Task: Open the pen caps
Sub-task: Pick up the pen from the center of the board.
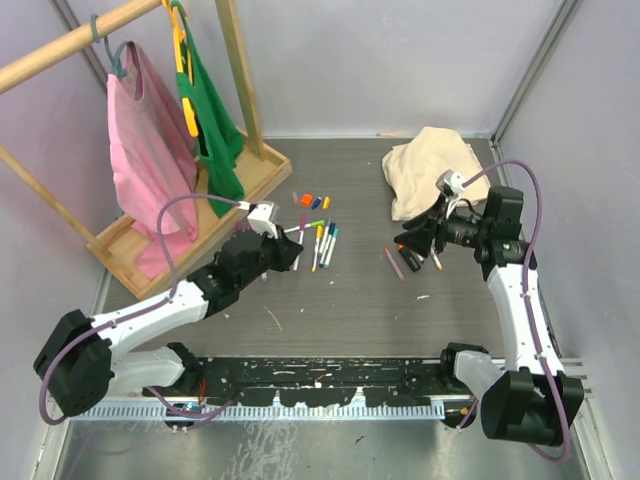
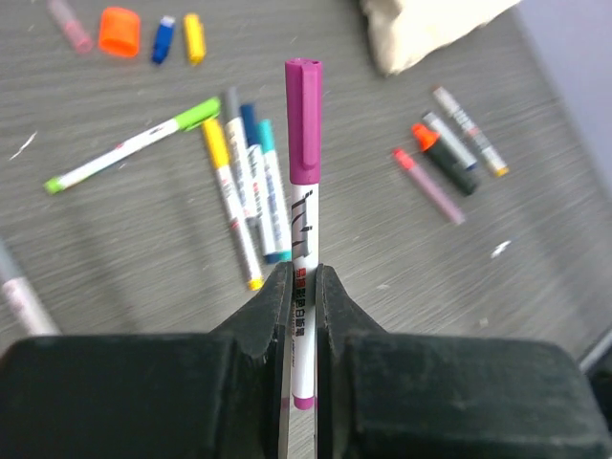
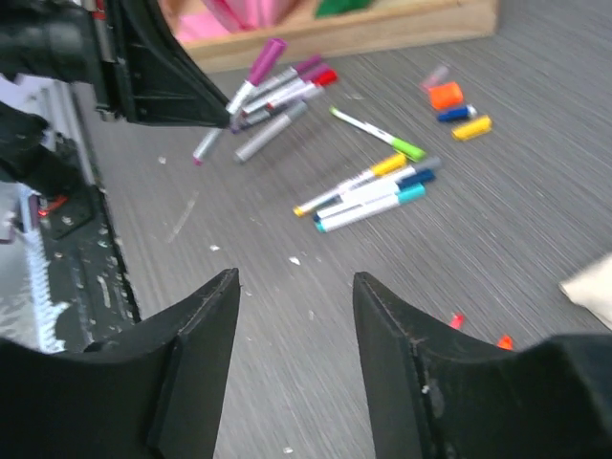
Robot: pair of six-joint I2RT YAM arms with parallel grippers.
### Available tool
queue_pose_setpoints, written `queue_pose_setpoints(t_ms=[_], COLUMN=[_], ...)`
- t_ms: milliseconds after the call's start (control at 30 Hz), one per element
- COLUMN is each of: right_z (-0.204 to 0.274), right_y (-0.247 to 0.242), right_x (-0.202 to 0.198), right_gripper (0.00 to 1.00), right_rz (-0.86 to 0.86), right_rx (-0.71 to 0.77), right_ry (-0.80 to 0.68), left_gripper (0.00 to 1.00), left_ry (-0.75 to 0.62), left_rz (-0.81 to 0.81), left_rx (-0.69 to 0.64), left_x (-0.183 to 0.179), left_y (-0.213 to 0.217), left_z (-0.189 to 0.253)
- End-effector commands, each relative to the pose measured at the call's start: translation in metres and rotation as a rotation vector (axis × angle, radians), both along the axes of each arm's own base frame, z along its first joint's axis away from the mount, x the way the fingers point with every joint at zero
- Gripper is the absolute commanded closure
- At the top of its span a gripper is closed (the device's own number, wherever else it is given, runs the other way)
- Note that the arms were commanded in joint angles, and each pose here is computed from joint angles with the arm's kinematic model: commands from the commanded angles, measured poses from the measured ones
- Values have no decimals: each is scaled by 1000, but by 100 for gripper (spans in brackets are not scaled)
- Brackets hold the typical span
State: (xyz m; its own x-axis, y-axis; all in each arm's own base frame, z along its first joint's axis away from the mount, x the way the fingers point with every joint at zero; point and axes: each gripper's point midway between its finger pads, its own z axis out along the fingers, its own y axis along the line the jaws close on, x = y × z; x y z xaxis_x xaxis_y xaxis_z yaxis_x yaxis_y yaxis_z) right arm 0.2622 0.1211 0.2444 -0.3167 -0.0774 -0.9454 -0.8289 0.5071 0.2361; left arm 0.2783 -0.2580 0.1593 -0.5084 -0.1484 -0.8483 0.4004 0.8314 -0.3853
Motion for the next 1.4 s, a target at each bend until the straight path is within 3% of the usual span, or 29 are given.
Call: queue_pose_setpoints(t_ms=[0,200,500,1100,1367], right_z=[34,32,11,2,2], right_y=[20,35,54,74,75], right_x=[-25,-42,-31,-33,-30], right_gripper=[41,39,38,34,42], right_rz=[150,286,271,228,205], right_rx=[153,186,194,281,283], right_ry=[-64,-47,42,17,31], left_gripper=[100,100,100,100,100], left_ry=[-238,-369,-495,-523,-516], left_rz=[-68,-128,-191,-217,-239], left_rx=[-350,-503,-641,-699,-719], left_x=[-6,-29,-51,-45,-49], left_y=[-28,-44,-73,-142,-153], left_z=[91,129,154,143,147])
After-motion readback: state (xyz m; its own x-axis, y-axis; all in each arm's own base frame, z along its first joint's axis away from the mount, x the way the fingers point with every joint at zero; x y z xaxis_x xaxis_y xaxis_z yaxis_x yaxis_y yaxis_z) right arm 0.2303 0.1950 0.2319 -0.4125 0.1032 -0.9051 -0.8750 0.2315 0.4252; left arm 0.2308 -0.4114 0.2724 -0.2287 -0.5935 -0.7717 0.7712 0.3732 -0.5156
